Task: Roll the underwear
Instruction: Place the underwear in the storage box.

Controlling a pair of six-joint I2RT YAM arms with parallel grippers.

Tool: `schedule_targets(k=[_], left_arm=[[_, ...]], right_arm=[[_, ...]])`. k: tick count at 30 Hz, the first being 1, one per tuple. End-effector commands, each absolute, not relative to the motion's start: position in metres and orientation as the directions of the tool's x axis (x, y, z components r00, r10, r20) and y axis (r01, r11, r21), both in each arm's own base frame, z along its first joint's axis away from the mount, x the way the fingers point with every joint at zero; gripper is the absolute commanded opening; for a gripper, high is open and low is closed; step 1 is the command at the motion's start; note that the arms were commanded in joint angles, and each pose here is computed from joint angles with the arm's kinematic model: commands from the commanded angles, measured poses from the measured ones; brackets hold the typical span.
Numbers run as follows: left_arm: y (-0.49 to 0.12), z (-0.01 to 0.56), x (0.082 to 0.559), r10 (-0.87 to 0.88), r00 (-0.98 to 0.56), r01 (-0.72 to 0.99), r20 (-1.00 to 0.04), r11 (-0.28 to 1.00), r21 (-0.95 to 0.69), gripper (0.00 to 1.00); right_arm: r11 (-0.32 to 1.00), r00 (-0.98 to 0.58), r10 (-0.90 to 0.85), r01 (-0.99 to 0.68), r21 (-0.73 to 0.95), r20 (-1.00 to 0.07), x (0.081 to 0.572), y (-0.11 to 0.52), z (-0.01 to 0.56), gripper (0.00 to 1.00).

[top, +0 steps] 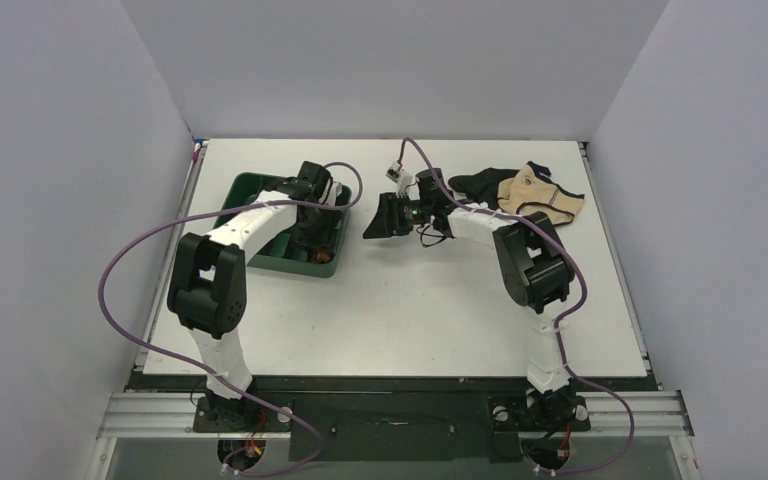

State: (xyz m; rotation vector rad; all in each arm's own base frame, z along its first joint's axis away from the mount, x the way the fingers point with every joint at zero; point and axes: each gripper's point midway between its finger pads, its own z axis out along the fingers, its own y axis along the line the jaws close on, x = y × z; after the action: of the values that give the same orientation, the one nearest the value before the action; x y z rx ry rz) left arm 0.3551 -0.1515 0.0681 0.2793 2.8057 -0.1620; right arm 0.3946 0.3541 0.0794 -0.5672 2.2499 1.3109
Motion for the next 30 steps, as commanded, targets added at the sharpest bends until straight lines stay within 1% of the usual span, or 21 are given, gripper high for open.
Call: schedule_targets(k=[1, 8, 14, 23, 27, 30], left_arm=[[-0.144, 0.069, 0.359, 0.192, -0.921, 0.214, -0.338, 0.976, -0.029, 0.57], [-0.143, 0.078, 0.354, 0.209, -0.910, 0.235, -0.358, 0.971, -0.030, 0.58], [-0.142, 0.094, 0.356, 0.216, -0.888, 0.248, -0.406, 0.968, -0.027, 0.59], [-0.138, 0.116, 0.361, 0.221, -0.856, 0.257, -0.467, 0.966, -0.015, 0.61], [-0.142, 0.115, 0.362, 0.227, -0.851, 0.272, -0.473, 0.962, -0.027, 0.60], [-0.145, 0.109, 0.360, 0.233, -0.856, 0.283, -0.462, 0.958, -0.041, 0.56]], right_arm=[[0.431, -0.722, -0.100, -0.652, 0.624, -0.685, 0.403, 0.352, 0.124, 0.49], [0.437, -0.721, -0.112, -0.653, 0.618, -0.684, 0.407, 0.346, 0.122, 0.49], [0.446, -0.690, -0.107, -0.676, 0.586, -0.715, 0.415, 0.337, 0.134, 0.49], [0.470, -0.686, -0.127, -0.678, 0.566, -0.716, 0.417, 0.322, 0.139, 0.50], [0.479, -0.685, -0.148, -0.681, 0.554, -0.713, 0.415, 0.317, 0.135, 0.50], [0.485, -0.684, -0.164, -0.683, 0.546, -0.711, 0.412, 0.312, 0.131, 0.50]])
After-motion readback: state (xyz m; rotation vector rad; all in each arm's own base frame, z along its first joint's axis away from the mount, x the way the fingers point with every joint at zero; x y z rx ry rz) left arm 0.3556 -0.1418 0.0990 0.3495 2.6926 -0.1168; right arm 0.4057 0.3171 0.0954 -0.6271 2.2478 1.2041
